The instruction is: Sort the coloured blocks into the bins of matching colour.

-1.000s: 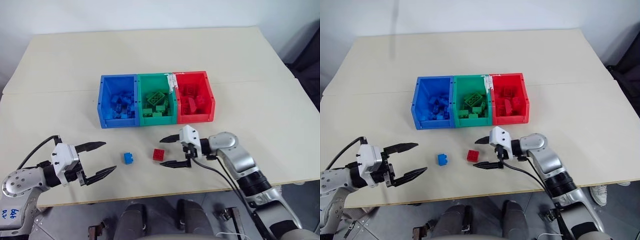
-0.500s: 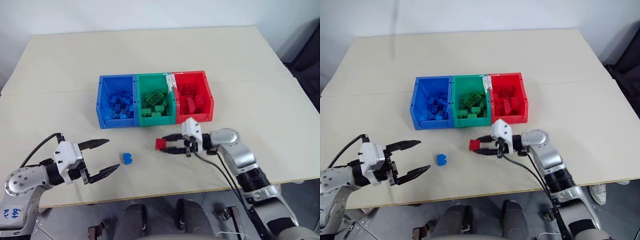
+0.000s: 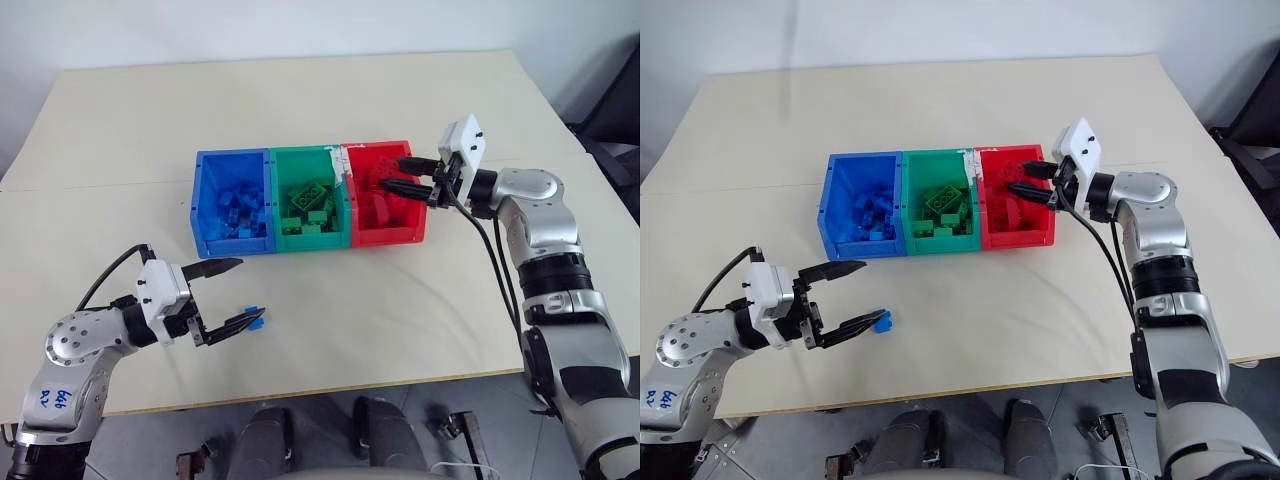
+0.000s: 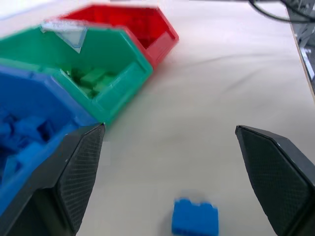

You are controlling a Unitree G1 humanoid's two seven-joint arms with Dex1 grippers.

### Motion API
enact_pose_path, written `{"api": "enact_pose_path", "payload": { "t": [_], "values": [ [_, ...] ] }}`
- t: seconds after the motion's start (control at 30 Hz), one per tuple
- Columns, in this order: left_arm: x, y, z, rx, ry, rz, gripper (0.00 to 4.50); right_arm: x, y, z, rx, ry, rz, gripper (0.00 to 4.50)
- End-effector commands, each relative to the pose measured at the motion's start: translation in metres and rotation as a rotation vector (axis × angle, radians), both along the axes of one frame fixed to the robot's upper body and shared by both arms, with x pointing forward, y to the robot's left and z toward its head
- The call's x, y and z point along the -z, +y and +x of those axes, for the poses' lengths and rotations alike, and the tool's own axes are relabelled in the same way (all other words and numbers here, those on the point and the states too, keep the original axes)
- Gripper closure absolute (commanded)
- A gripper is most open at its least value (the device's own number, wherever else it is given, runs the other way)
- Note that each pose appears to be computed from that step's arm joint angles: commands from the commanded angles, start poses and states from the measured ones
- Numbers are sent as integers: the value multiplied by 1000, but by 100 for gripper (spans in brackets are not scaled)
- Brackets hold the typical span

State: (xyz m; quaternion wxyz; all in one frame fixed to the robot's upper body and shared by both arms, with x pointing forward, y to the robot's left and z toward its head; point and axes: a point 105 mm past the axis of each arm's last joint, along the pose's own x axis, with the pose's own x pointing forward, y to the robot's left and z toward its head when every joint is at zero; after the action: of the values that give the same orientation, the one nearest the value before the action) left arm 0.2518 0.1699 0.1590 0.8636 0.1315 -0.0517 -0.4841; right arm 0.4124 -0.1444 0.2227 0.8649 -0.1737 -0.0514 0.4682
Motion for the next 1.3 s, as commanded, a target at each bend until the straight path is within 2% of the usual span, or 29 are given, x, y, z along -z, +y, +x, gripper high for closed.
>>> {"api": "enact_pose_path", "payload": {
  "t": [0.03, 0.23, 0.37, 0.5, 0.6, 0.77, 0.9, 1.13, 1.3],
  "values": [
    [-16, -10, -1, 14, -38, -56, 0, -8, -6, 8, 44, -40, 20, 200],
    [-15, -12, -4, 9, -23, -62, 0, -6, -7, -1, -25, -70, 9, 4],
    [-12, -3, -5, -27, -25, -43, 0, -5, -19, -30, -177, -75, 37, 1],
    [-2, 28, -8, -121, -25, 15, 0, 15, -38, -75, -360, 5, -5, 1],
    [6, 55, -10, -205, -15, 47, 0, 25, -53, -90, -371, 30, -35, 1],
    [15, 80, -19, -257, 23, 75, 0, 33, -61, -103, -376, 10, -70, 1],
    [18, 98, -26, -278, 57, 110, 0, 52, -59, -118, -408, 94, -55, 1],
    [16, 88, -31, -185, 82, 143, 0, 55, -41, -130, -479, 96, -11, 1],
    [11, 54, -31, -50, 99, 135, 0, 52, -30, -136, -502, 31, -2, 1]
  ]
}}
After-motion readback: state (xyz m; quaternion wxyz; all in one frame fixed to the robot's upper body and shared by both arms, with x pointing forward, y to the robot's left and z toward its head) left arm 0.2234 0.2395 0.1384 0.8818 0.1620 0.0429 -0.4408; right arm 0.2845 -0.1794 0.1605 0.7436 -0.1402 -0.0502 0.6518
